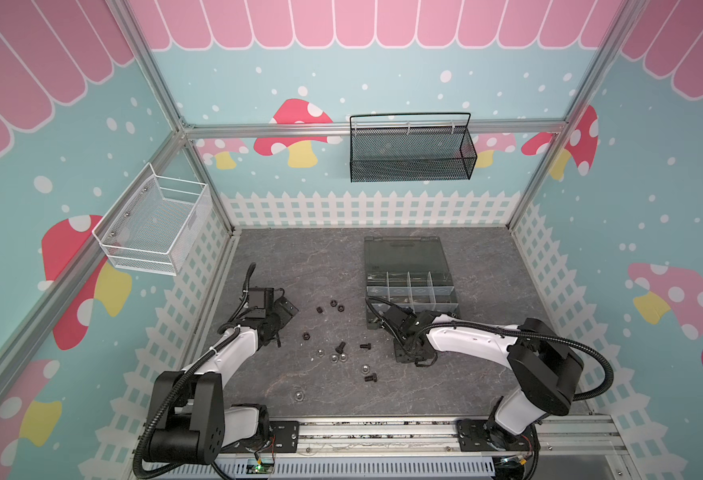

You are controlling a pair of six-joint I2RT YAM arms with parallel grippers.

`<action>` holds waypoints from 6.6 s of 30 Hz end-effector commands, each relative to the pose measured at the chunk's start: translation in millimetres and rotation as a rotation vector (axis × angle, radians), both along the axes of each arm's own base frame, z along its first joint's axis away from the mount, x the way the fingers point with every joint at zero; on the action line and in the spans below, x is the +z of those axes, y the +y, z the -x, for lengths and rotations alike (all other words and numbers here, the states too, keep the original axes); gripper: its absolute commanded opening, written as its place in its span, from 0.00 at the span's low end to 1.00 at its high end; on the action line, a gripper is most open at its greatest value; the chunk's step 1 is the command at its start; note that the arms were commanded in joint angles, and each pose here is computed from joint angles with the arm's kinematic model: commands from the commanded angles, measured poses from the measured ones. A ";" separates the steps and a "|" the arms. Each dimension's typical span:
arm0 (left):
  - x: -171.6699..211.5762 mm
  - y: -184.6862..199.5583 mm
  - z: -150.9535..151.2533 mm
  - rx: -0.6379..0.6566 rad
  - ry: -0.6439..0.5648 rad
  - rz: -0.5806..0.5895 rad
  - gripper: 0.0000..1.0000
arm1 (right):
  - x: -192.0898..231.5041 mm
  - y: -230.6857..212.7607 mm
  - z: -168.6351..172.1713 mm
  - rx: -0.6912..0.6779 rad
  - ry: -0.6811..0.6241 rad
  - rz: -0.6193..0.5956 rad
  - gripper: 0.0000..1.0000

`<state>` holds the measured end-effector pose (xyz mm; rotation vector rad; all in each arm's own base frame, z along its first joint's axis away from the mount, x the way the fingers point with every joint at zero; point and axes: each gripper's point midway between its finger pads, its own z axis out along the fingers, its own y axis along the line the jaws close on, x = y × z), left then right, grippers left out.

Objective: Sort the screws and nuts into containers
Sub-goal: 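Carry the black bolt with the right gripper over an empty box compartment, then open the right gripper to drop the black bolt into the compartment, then move the open right gripper to the pile nearer the robot, then lower the right gripper around a black bolt beside a silver nut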

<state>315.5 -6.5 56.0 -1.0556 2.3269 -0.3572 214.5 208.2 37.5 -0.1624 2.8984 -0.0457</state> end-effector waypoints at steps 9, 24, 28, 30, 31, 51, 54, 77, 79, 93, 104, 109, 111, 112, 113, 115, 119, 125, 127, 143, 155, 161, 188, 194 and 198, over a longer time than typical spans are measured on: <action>5.0 2.5 -2.8 0.017 -0.026 0.007 1.00 | 83.4 -28.3 -64.8 -0.038 -0.237 -0.067 0.20; 17.1 -0.2 -5.1 -0.001 -0.064 0.014 1.00 | 111.6 -101.8 -151.3 -0.157 -0.391 -0.084 0.21; 17.6 -0.4 -4.1 -0.003 -0.067 0.014 1.00 | 103.4 -110.6 -164.6 -0.162 -0.382 -0.070 0.21; 18.7 -0.5 -3.9 -0.005 -0.072 0.013 1.00 | 98.7 -113.6 -170.1 -0.161 -0.376 -0.069 0.21; 19.2 -0.1 -3.9 -0.004 -0.073 0.013 1.00 | 96.9 -114.9 -173.1 -0.160 -0.375 -0.070 0.21; 21.7 0.8 -1.8 -0.003 -0.076 0.007 1.00 | 44.2 -127.6 -183.1 -0.168 -0.266 -0.065 0.23; 23.5 -0.1 -2.2 -0.005 -0.080 0.012 1.00 | 38.2 -129.0 -183.7 -0.166 -0.255 -0.055 0.25; 57.7 8.1 5.4 -0.006 -0.182 -0.051 1.00 | 43.8 -124.1 -186.4 -0.128 -0.257 -0.070 0.42; 64.6 9.5 6.9 -0.005 -0.211 -0.063 1.00 | 54.6 -124.7 -184.6 -0.125 -0.276 -0.072 0.42; 107.8 10.9 19.0 0.048 -0.440 -0.006 1.00 | 103.0 -47.9 -108.6 0.042 -0.318 -0.102 0.44; 99.0 13.2 29.1 0.061 -0.397 -0.013 1.00 | 71.5 49.4 0.9 0.379 -0.191 -0.143 0.48; 95.8 9.8 30.0 0.045 -0.383 -0.001 1.00 | 53.9 72.0 42.2 0.527 -0.142 -0.118 0.50; 93.8 9.0 31.0 0.039 -0.371 0.001 1.00 | 44.7 76.9 55.3 0.577 -0.118 -0.095 0.52; 93.1 8.3 31.5 0.036 -0.366 0.003 1.00 | 41.0 77.8 59.7 0.592 -0.109 -0.082 0.53; 91.5 8.1 32.4 0.034 -0.358 0.002 1.00 | 36.1 78.6 64.3 0.609 -0.099 -0.066 0.54; 89.8 6.7 33.3 0.026 -0.351 0.005 1.00 | 28.6 80.5 70.0 0.628 -0.083 -0.049 0.55; 86.1 3.9 35.1 0.014 -0.345 0.017 1.00 | 18.2 86.8 77.9 0.670 -0.066 -0.033 0.57; 83.3 2.7 37.5 0.010 -0.343 0.023 1.00 | 7.1 90.9 84.8 0.700 -0.048 -0.018 0.59; 81.8 3.3 38.4 0.015 -0.341 0.024 1.00 | 5.0 91.4 84.7 0.698 -0.050 -0.020 0.59; 76.7 4.0 38.6 0.016 -0.334 0.017 1.00 | -9.5 91.7 72.8 0.676 -0.066 0.033 0.60; 75.7 3.6 32.3 0.014 -0.335 0.020 1.00 | -14.8 93.7 53.3 0.634 -0.064 0.023 0.60; 74.6 3.1 30.7 0.011 -0.332 0.020 1.00 | -15.2 92.5 42.6 0.581 -0.058 0.007 0.56; 67.8 4.2 31.9 0.008 -0.308 0.008 1.00 | -19.1 91.1 38.5 0.511 0.008 -0.057 0.52; 68.7 4.5 31.6 0.007 -0.309 0.004 1.00 | -8.1 104.5 34.4 0.567 -0.026 -0.068 0.58; 66.9 5.3 32.4 0.010 -0.304 0.002 1.00 | -1.7 114.7 31.9 0.592 -0.048 -0.082 0.60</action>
